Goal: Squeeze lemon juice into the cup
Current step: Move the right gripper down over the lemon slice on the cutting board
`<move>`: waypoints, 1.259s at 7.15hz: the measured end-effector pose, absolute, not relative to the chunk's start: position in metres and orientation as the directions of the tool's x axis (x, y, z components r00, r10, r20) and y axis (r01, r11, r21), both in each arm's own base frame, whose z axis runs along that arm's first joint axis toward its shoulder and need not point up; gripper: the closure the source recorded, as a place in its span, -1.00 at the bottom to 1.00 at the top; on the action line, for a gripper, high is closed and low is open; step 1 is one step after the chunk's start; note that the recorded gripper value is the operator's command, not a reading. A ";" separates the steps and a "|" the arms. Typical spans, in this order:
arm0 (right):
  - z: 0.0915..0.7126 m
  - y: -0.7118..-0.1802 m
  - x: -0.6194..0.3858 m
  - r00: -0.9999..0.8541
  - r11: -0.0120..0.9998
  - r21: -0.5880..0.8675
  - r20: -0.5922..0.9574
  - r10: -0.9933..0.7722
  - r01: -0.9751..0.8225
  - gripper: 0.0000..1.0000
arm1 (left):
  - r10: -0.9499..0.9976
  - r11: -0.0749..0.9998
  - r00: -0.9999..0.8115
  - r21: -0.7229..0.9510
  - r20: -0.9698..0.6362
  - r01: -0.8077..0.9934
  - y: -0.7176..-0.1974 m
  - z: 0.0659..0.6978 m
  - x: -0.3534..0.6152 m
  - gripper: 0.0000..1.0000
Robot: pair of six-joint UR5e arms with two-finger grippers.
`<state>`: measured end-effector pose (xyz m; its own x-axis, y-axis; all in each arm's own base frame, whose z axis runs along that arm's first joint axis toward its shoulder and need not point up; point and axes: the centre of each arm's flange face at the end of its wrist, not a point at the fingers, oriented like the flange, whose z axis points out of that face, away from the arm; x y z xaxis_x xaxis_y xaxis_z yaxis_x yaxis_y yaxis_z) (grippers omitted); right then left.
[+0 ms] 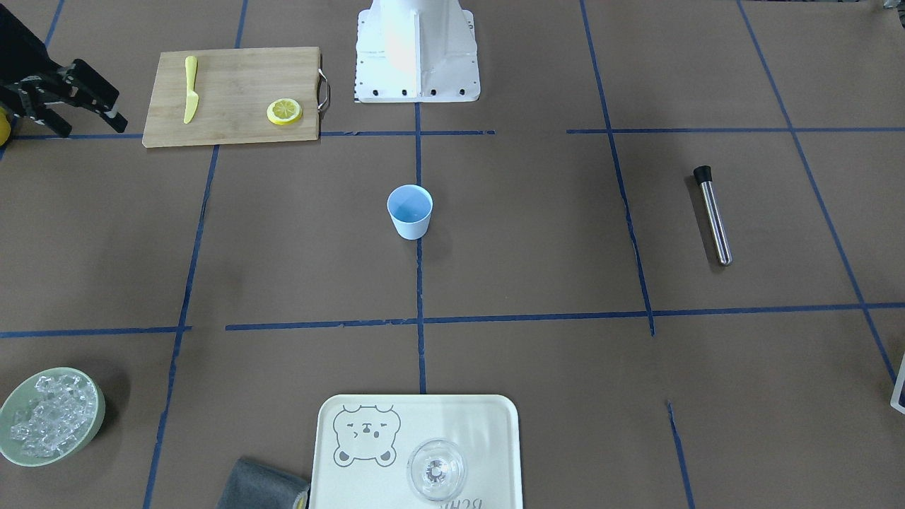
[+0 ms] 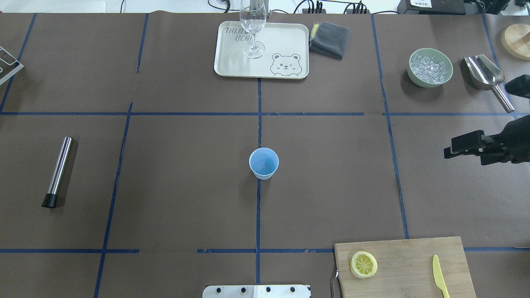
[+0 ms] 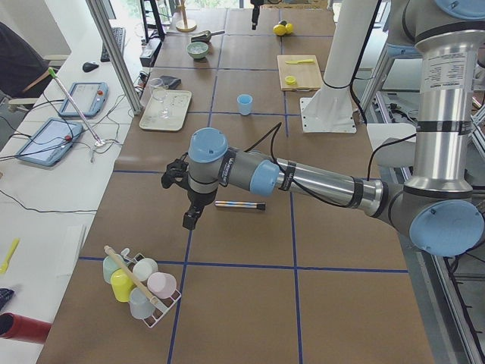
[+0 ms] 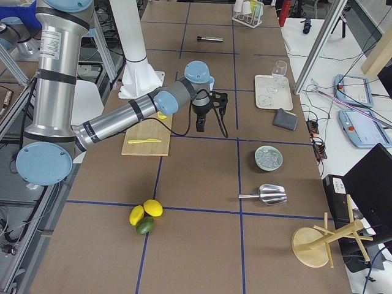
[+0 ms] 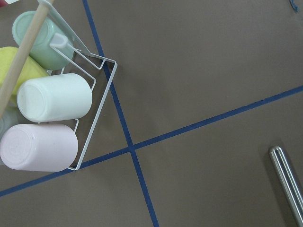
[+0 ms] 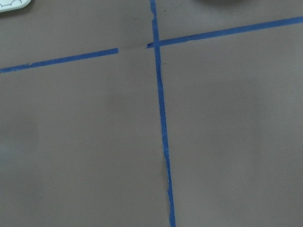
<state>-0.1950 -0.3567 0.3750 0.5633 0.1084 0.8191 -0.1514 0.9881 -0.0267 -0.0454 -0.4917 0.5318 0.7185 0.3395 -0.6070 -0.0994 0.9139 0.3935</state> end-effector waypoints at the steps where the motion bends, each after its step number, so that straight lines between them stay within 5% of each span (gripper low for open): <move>1: 0.367 -0.336 -0.232 0.572 0.985 -0.019 0.813 0.114 -0.169 -1.00 | 0.344 0.911 0.719 0.401 -0.604 -0.099 -0.491 0.528 -0.045 -1.00; 5: 0.356 -0.190 -0.368 0.617 0.983 0.056 0.784 0.067 -0.177 -1.00 | 0.355 0.904 0.717 0.416 -0.600 -0.099 -0.492 0.520 -0.045 -1.00; 9: 0.376 -0.151 -0.423 0.643 0.985 0.083 0.765 0.037 -0.154 -1.00 | 0.371 0.892 0.717 0.441 -0.591 -0.099 -0.492 0.506 -0.045 -1.00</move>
